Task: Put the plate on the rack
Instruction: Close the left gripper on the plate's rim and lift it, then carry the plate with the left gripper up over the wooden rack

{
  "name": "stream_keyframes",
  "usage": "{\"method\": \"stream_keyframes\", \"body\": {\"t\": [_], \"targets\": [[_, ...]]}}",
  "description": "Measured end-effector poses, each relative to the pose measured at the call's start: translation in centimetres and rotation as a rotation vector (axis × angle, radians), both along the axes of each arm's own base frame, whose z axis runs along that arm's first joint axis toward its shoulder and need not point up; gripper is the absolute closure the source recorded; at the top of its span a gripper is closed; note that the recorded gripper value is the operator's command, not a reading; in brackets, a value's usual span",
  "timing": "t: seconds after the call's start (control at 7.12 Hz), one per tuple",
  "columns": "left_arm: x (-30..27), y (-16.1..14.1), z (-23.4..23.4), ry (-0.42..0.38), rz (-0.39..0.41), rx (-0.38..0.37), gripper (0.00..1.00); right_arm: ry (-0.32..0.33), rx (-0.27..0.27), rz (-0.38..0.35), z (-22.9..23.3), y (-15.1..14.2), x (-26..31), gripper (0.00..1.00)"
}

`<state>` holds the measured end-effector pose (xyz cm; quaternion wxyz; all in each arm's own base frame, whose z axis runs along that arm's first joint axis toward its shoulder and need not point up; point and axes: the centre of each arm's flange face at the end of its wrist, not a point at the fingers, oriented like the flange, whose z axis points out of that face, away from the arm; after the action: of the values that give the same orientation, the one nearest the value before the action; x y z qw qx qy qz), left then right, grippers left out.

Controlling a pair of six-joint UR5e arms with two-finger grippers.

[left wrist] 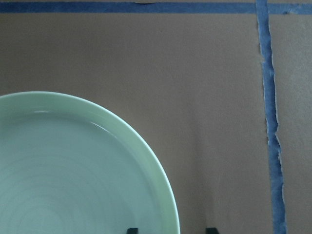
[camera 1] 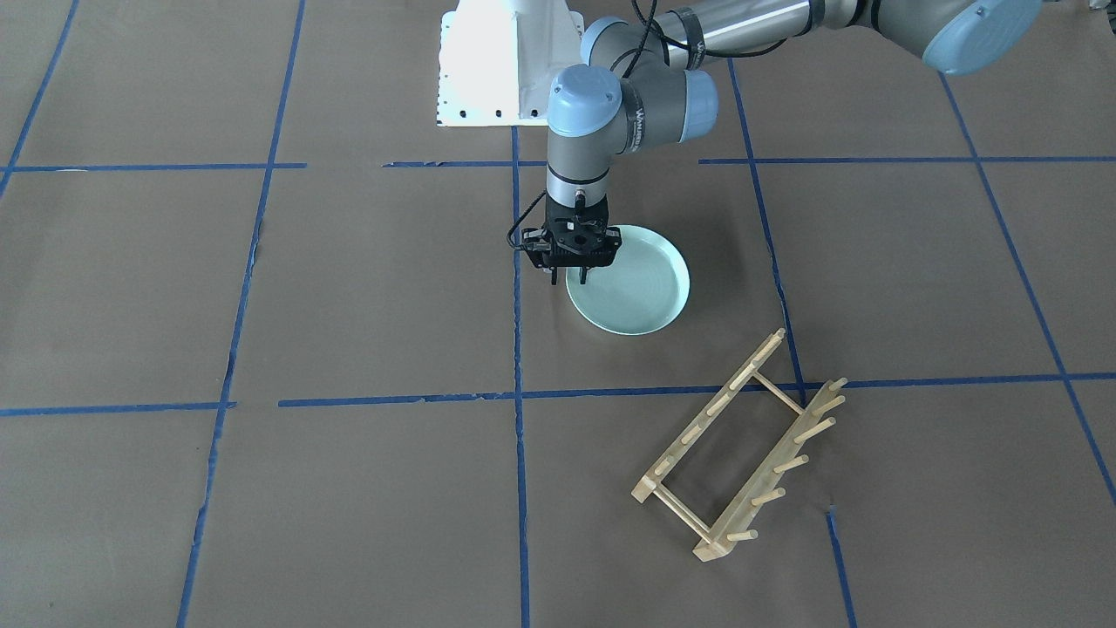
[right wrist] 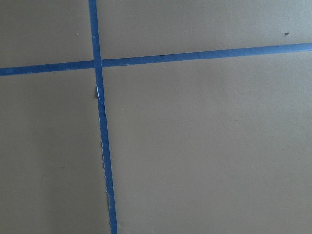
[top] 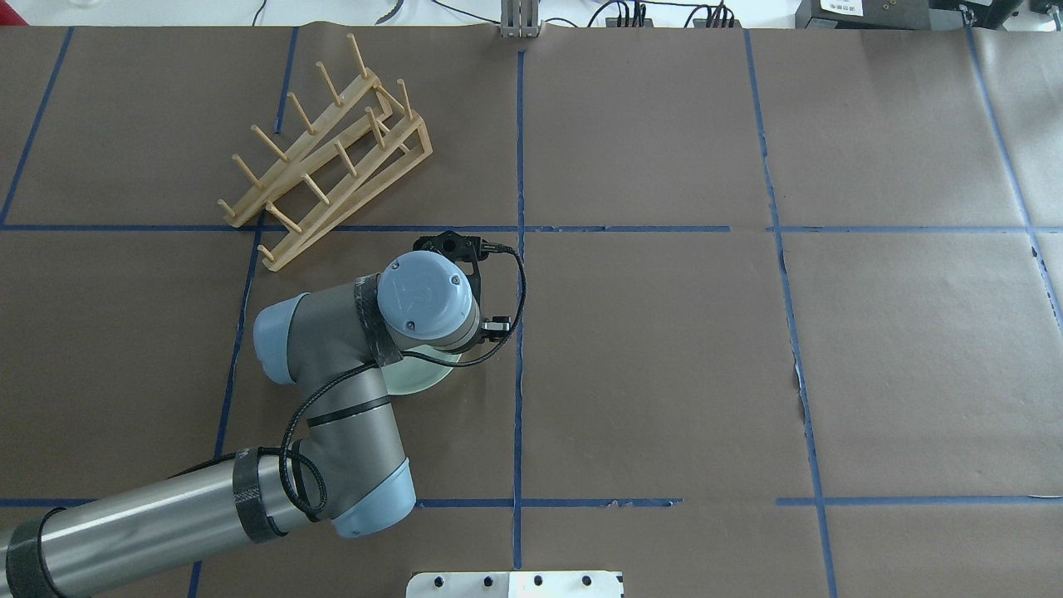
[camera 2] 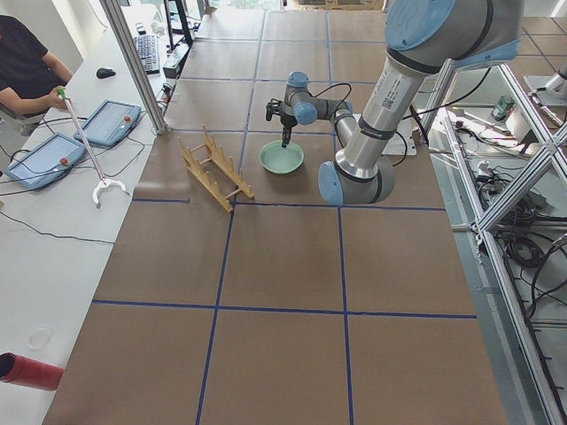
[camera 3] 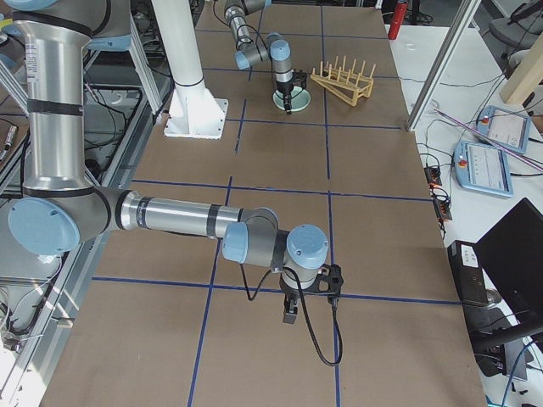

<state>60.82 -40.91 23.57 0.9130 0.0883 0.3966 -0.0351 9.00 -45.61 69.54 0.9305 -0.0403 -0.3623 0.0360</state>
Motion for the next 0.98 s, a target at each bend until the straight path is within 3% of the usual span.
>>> {"method": "stream_keyframes", "body": {"t": [0.56,0.98], "targets": [[-1.1,0.4,-1.6,0.023,0.004,0.014,1.00,0.000,0.000,0.000,0.0,0.0,0.0,0.00],[-9.9,0.7,-8.7,0.055,-0.048,0.031,1.00,0.000,0.000,-0.001,0.0,0.0,0.0,0.00]]}}
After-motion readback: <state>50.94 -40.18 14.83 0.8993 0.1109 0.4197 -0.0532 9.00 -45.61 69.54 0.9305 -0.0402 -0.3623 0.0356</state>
